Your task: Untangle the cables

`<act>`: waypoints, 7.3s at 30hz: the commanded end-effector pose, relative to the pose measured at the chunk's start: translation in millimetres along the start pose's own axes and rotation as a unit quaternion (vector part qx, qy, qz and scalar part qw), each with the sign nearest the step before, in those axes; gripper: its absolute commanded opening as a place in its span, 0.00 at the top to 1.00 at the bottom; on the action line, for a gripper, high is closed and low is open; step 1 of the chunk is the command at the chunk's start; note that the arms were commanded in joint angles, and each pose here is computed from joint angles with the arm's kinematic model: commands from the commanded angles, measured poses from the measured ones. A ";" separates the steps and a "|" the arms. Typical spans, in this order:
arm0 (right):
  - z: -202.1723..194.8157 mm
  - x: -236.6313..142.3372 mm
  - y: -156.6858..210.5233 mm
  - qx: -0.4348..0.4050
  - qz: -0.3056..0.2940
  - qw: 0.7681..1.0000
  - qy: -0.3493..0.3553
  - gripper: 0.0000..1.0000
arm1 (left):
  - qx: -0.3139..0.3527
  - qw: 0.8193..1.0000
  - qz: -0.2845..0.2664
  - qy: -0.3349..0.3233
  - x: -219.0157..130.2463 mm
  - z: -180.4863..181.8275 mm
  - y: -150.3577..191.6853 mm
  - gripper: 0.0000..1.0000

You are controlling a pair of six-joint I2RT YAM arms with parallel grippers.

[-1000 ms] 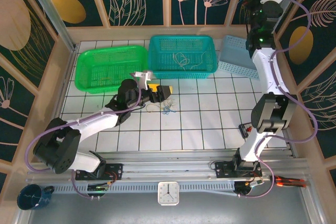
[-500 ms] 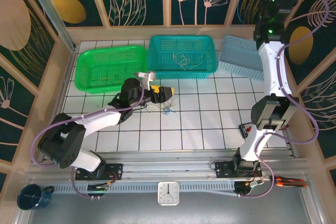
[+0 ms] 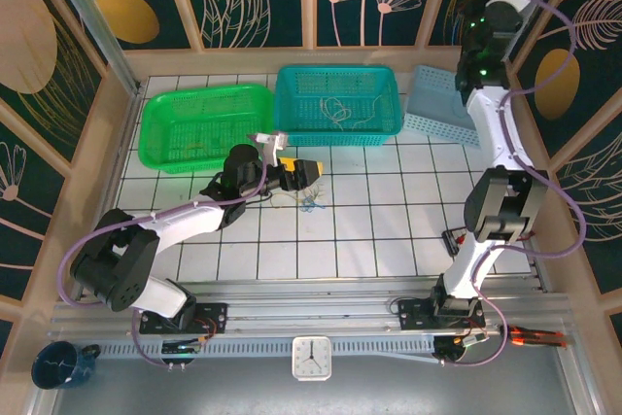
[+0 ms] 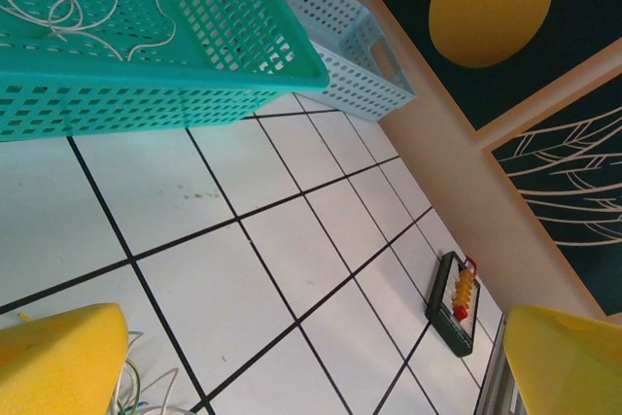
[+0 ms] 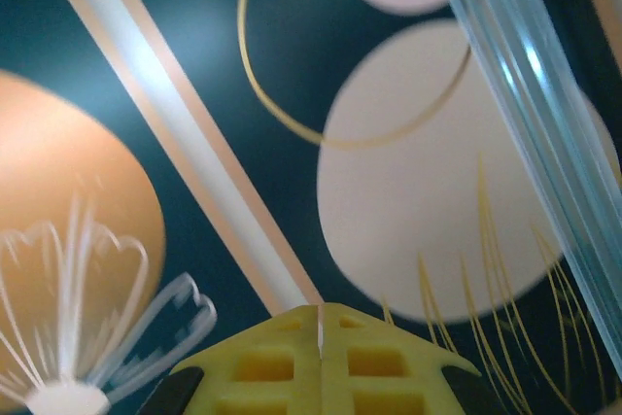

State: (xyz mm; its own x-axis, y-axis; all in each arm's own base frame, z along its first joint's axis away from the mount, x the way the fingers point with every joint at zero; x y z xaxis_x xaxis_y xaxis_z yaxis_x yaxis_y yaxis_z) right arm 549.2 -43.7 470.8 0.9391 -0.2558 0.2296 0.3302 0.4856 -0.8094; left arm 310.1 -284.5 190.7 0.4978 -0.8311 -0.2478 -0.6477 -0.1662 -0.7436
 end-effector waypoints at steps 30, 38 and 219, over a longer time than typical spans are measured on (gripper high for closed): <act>-26.5 -52.7 111.2 -0.123 0.010 0.989 0.076 1.00 | -0.015 1.000 -0.012 0.018 1.9 -1.0 -4.0 0.01; -89.8 -44.3 137.2 -0.125 0.052 0.981 0.139 1.00 | -0.020 1.000 -0.011 0.016 2.8 1.2 -2.4 0.01; 64.2 -391.7 357.4 0.017 0.575 0.804 -0.152 0.46 | 0.103 0.923 0.188 -0.319 -20.3 116.3 105.9 0.69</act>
State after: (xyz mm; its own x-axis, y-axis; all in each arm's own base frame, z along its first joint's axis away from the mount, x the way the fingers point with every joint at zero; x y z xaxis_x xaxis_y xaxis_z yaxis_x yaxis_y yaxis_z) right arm 305.5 280.8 110.3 0.5932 0.5513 -0.5866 -0.7877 0.2470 -0.5644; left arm 289.6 -217.7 40.1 0.5112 -0.3187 -0.7982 -0.7791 0.2202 -0.5870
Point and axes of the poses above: each hand's point on the last joint's axis, 136 mm out from that joint toward the fingers, its own x axis out along the fingers, its own z axis along the line the jaws close on, y = z × x, the point moved 2 cm from there along -x, back along the fingers, and after that the axes turned 5 degrees about x, right-handed, at the moved point
